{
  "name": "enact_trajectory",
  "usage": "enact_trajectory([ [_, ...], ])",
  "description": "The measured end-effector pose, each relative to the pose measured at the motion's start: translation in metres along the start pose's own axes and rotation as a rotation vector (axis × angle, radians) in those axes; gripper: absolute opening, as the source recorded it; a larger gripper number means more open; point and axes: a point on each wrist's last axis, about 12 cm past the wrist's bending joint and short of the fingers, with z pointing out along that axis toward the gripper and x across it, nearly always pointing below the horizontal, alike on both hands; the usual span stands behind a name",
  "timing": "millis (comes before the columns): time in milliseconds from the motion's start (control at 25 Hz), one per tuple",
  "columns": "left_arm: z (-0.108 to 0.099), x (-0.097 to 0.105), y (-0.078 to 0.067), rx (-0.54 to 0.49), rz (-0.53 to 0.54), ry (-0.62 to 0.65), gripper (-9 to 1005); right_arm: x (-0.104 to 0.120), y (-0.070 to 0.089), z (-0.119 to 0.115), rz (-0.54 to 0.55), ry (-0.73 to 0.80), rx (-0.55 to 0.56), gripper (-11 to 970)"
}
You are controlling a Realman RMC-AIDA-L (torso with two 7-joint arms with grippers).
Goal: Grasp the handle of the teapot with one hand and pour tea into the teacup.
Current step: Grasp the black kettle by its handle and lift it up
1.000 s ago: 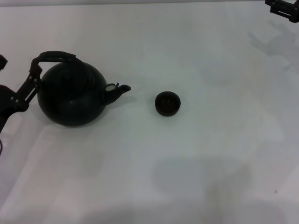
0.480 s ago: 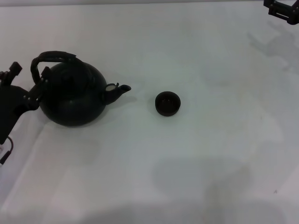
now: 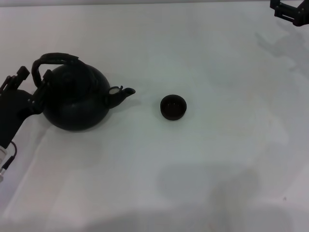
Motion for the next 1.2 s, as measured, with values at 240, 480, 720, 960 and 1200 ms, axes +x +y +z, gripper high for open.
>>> enact_trajectory([
  [240, 0.004, -0.002, 0.002, -0.022, -0.003, -0.012, 659, 0.004, 0.000, 0.004, -0.013, 0.029, 0.019, 854],
  [480, 0.010, -0.003, -0.002, 0.020, 0.028, -0.007, 317, 0.008, 0.001, 0.005, -0.017, 0.044, 0.030, 853],
  [720, 0.012, -0.002, -0.006, 0.044, 0.047, 0.001, 213, 0.010, 0.000, 0.004, -0.016, 0.051, 0.039, 852],
  [960, 0.010, -0.001, -0.006, 0.027, 0.028, -0.005, 142, 0.010, 0.000, 0.004, -0.014, 0.053, 0.040, 852],
  [1200, 0.013, -0.008, -0.007, 0.051, 0.028, -0.046, 136, 0.013, 0.001, 0.004, -0.006, 0.056, 0.035, 851],
])
